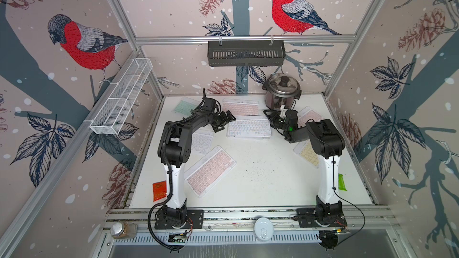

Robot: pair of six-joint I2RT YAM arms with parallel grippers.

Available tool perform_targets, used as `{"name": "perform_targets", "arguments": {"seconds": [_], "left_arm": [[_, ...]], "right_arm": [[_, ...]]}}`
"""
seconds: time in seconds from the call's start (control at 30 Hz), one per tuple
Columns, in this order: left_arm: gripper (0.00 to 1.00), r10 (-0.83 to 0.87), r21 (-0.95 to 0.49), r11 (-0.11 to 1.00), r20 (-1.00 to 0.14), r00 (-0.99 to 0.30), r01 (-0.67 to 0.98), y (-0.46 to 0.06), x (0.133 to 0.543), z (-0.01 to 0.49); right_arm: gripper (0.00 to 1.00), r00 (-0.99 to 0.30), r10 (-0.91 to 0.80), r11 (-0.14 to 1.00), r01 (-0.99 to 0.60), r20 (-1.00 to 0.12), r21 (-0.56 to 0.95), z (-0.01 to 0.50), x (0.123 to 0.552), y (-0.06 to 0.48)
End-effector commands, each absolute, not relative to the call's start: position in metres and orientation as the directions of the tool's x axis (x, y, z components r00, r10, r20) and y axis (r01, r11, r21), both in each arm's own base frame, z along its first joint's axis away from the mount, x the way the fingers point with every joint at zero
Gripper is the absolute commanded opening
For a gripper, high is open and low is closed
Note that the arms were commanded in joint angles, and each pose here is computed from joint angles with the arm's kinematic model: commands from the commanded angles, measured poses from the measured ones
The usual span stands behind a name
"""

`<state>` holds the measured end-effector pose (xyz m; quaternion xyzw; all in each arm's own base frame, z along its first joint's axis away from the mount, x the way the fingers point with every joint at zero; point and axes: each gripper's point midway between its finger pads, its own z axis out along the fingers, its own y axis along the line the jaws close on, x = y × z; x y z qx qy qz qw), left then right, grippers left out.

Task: Stack the numeric keypads
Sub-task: Place the numeric keypad at the numeric keypad.

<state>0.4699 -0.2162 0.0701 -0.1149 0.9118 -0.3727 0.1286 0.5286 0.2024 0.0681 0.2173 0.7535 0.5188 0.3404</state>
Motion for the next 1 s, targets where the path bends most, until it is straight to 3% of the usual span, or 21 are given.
{"name": "perform_targets", "arguments": {"seconds": [0.0, 0.13, 0.43, 0.7, 0.97], "left_arm": [[0.99, -0.303, -0.726, 0.681, -0.159, -0.94, -0.097, -0.218, 0.471, 0.078], [0.99, -0.303, -0.728, 0.679, -0.161, -0.939, -0.094, -0.218, 0.47, 0.08], [0.98, -0.303, -0.73, 0.678, -0.166, -0.939, -0.09, -0.218, 0.468, 0.086], [0.98, -0.302, -0.703, 0.704, -0.17, -0.938, -0.099, -0.212, 0.462, 0.089], [0.99, -0.305, -0.677, 0.722, -0.127, -0.944, -0.142, -0.207, 0.45, 0.067]], "right_arm": [[0.57, -0.653, 0.674, 0.433, -0.031, -0.346, 0.901, 0.071, 0.531, 0.2], [0.62, -0.65, 0.666, 0.472, -0.012, -0.365, 0.881, 0.069, 0.531, 0.199], [1.0, -0.646, 0.648, 0.535, 0.009, -0.404, 0.845, 0.068, 0.531, 0.196], [1.0, -0.657, 0.605, 0.615, 0.027, -0.45, 0.788, 0.08, 0.517, 0.191], [1.0, -0.741, 0.513, 0.737, 0.121, -0.433, 0.665, 0.056, 0.465, 0.199]]}}
